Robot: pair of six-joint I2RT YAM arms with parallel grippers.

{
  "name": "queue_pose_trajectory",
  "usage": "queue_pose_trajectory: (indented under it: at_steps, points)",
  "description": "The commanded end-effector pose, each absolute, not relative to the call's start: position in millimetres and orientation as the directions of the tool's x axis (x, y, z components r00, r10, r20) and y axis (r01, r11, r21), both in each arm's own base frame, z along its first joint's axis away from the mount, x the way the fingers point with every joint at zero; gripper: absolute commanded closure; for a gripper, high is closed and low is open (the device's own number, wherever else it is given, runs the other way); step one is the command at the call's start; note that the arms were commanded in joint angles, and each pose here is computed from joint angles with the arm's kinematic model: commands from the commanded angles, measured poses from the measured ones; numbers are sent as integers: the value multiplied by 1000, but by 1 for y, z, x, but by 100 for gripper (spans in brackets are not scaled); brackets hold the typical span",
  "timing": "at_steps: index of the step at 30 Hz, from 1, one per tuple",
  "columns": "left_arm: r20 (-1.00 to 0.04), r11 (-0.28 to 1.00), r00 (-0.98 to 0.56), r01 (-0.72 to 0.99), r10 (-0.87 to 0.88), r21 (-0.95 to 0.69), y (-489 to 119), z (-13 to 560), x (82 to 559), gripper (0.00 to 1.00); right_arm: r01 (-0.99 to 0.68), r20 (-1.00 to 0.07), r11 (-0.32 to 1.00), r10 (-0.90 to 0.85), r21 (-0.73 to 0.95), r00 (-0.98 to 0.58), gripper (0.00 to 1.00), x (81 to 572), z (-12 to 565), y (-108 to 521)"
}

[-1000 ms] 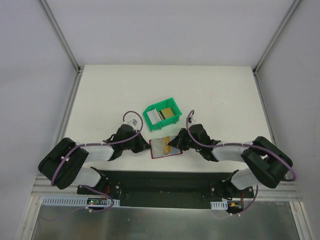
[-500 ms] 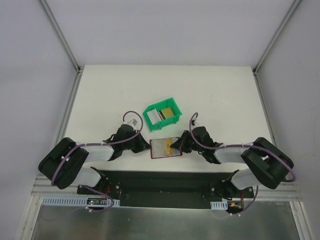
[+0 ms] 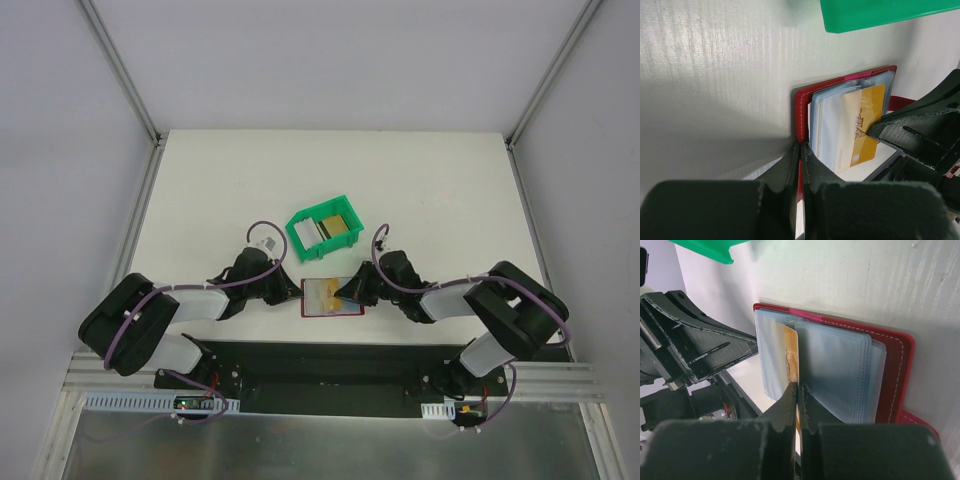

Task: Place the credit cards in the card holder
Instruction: Insert the credit card into the card holder.

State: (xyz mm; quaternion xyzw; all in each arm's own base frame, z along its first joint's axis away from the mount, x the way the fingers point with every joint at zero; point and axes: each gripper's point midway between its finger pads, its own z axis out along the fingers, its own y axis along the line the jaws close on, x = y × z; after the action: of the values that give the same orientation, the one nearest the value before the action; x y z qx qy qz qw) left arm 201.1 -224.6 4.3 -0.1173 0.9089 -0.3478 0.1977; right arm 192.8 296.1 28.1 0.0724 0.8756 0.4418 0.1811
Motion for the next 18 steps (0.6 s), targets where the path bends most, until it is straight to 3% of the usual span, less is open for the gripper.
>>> queue_pose_trajectory:
  at_steps: [1,12,18]
  points:
    - [-188,862,-932,-193,-311,-469,-179,-50,159,100,-20,-226,566,295,824,-929,100,194,31,304]
    - [-195,850,-924,-201,-330,-487,-178,-46,158,100,-80,-277,619,230,782,-933,98,195,32,326]
    - [-203,849,-920,-200,-334,-489,-177,-44,158,100,-120,-389,727,213,676,-896,79,203,39,300]
